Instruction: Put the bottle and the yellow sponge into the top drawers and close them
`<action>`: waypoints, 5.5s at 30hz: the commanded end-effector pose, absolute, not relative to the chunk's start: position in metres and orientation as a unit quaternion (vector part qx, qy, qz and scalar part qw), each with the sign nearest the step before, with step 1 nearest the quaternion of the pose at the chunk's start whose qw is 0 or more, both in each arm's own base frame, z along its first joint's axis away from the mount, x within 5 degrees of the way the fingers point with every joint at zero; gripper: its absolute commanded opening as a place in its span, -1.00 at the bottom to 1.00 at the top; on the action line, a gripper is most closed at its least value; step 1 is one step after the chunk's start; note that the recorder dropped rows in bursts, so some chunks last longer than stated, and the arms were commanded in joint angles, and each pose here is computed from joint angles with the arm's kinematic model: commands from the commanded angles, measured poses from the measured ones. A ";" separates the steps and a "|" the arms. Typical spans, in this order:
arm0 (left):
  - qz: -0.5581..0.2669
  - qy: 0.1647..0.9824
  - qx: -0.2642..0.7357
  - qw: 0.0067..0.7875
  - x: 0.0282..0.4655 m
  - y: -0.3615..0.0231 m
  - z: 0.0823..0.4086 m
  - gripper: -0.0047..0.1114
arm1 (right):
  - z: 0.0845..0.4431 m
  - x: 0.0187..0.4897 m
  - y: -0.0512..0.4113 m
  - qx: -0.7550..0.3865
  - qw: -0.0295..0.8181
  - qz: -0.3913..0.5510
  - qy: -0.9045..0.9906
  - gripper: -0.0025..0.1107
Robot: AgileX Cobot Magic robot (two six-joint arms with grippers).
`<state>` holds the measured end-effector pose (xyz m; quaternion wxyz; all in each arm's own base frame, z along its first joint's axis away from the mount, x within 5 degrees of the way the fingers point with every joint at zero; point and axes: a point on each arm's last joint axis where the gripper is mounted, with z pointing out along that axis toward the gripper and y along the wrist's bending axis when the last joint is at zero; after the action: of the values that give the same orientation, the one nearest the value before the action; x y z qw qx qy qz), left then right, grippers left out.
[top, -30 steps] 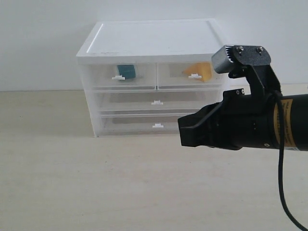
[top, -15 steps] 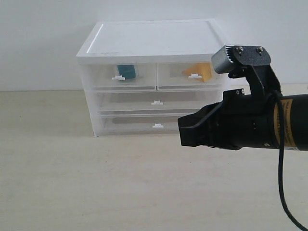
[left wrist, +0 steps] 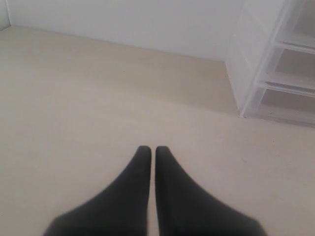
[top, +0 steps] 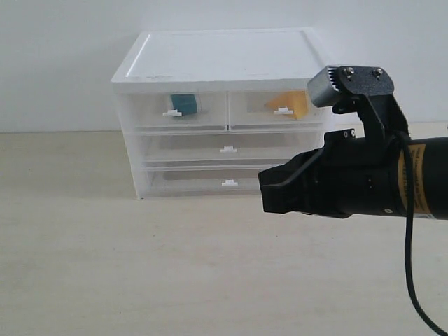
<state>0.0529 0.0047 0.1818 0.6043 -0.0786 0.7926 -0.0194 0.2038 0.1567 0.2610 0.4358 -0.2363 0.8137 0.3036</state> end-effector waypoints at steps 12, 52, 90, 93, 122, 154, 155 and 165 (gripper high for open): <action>-0.019 0.794 -0.082 0.602 0.053 0.005 0.180 -0.85 | 0.274 0.201 0.148 -0.247 0.476 0.268 0.800 -0.96; -0.019 0.794 -0.082 0.602 0.053 0.005 0.180 -0.85 | 0.224 0.052 0.020 -0.021 0.737 0.238 0.632 -0.96; -0.019 0.794 -0.082 0.602 0.053 0.005 0.180 -0.85 | 0.182 0.053 0.008 -0.067 0.608 0.040 0.790 -0.96; -0.019 0.794 -0.082 0.602 0.053 0.005 0.180 -0.85 | 0.182 0.053 0.008 -0.065 0.608 0.042 0.790 -0.96; -0.019 0.794 -0.082 0.602 0.053 0.005 0.180 -0.85 | 0.182 0.053 0.008 -0.034 0.606 0.066 0.792 -0.96; -0.019 0.794 -0.082 0.602 0.053 0.005 0.180 -0.85 | 0.182 0.053 0.008 -0.034 0.606 0.066 0.792 -0.96; -0.019 0.794 -0.082 0.602 0.053 0.005 0.180 -0.85 | 0.182 0.053 0.008 -0.034 0.606 0.066 0.792 -0.96; -0.019 0.794 -0.082 0.602 0.053 0.005 0.180 -0.85 | 0.182 0.053 0.008 -0.034 0.606 0.066 0.792 -0.96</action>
<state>0.0529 0.0047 0.1817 0.6038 -0.0787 0.7930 -0.0193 0.0529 0.0087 0.1810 0.6009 -0.0331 0.7956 0.0700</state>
